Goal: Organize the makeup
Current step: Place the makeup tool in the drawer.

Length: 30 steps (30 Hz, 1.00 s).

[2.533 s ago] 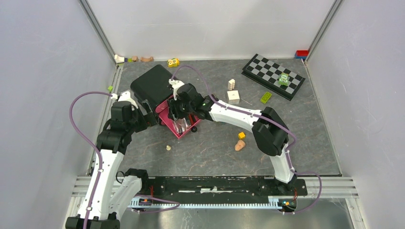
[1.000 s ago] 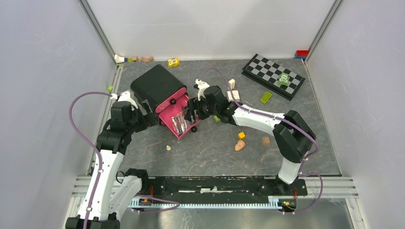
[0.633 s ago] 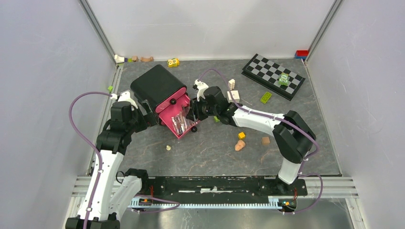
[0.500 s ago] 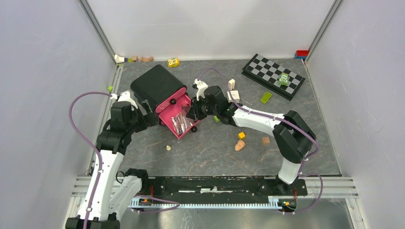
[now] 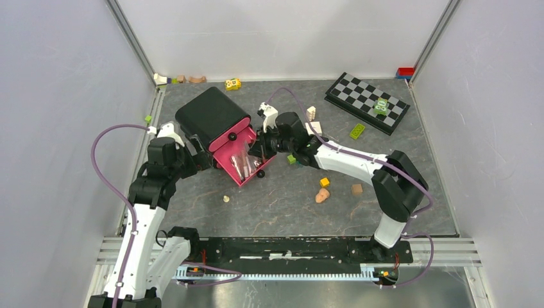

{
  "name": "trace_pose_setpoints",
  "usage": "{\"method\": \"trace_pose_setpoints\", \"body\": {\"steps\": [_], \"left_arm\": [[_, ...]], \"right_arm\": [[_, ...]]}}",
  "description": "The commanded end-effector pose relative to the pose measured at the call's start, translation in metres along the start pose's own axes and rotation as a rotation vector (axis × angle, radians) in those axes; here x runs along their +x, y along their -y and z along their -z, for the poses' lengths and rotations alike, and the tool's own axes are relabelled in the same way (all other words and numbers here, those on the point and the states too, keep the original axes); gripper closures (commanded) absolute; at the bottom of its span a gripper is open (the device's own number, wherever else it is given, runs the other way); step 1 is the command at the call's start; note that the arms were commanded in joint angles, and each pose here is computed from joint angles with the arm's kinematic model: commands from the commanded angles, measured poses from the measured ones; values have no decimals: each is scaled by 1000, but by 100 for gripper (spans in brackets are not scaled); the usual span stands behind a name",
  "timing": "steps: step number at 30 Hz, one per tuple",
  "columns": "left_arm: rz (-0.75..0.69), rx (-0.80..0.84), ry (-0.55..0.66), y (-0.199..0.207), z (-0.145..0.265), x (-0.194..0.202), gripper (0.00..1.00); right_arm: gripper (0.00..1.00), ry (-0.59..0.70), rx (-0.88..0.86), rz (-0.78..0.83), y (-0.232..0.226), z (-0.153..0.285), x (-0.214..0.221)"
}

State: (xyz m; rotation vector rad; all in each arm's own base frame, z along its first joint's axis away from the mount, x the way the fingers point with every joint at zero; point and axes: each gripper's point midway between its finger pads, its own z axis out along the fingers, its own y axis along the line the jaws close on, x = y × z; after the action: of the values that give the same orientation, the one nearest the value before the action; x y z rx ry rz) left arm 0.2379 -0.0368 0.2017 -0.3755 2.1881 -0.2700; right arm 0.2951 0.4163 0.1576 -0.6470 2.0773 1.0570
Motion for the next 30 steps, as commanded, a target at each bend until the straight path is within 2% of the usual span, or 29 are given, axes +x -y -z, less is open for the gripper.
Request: {"method": "trace_pose_setpoints", "body": {"steps": [1, 6, 13, 20, 30], "left_arm": [[-13, 43, 65, 8, 9, -12, 0], [-11, 45, 82, 7, 13, -13, 0], [-14, 40, 56, 7, 8, -10, 0], [-15, 37, 52, 7, 7, -9, 0], [-13, 38, 50, 7, 6, -10, 0]], "right_arm": [[100, 154, -128, 90, -50, 27, -68], [100, 169, -127, 100, -56, 32, -80], [99, 126, -32, 119, -35, 21, -73], [98, 101, -47, 103, -33, 10, -68], [97, 104, 194, 177, 6, 27, -78]]}}
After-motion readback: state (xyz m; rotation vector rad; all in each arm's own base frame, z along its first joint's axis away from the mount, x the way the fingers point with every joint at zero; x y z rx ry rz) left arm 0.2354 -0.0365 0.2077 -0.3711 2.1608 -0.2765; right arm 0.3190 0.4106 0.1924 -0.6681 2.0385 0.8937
